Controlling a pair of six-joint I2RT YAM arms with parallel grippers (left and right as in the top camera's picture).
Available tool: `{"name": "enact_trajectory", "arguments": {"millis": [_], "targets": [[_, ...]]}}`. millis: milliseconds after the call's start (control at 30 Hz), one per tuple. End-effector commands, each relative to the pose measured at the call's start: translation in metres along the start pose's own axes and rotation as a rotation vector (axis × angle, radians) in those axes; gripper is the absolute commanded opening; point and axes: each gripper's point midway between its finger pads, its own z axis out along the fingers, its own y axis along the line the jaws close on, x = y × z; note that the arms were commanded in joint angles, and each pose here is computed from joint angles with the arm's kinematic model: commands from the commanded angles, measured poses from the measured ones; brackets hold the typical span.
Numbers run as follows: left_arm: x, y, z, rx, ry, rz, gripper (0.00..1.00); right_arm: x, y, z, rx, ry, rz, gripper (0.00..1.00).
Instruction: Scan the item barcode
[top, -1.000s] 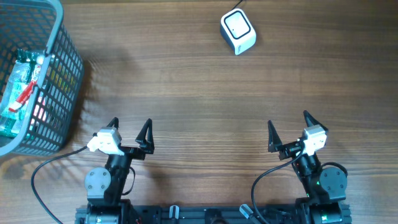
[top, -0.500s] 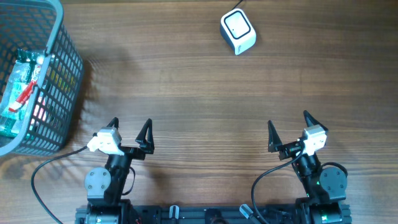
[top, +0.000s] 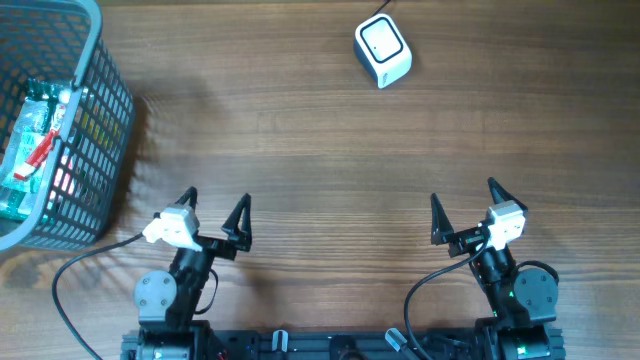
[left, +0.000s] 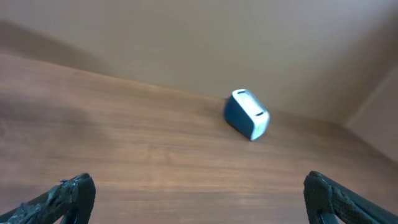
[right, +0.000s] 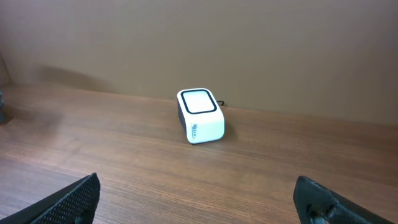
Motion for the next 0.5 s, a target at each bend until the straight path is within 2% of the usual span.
{"name": "enact_trajectory", "arguments": {"millis": [0,100,267,367,467], "targets": [[-0.066,-0.037,-0.017,0.075,-0.066,0.03,1.0,0.001,-0.001,0.0,0.004,0.002,-0.012,1.0],[-0.115,-0.054,-0.029,0.045,-0.042,0.02,1.0,0.001,-0.001,0.0,0.004,0.002,-0.012,1.0],[-0.18,-0.066,-0.027,-0.085,0.18,0.049,1.0,0.001,-0.001,0.0,0.004,0.002,-0.012,1.0],[-0.213,-0.068,-0.012,-0.144,0.323,0.064,1.0,0.001,-0.001,0.0,0.004,0.002,-0.012,1.0],[-0.254,-0.071,0.021,-0.146,0.319,0.068,1.0,0.001,-0.001,0.0,0.004,0.002,-0.011,1.0]]}}
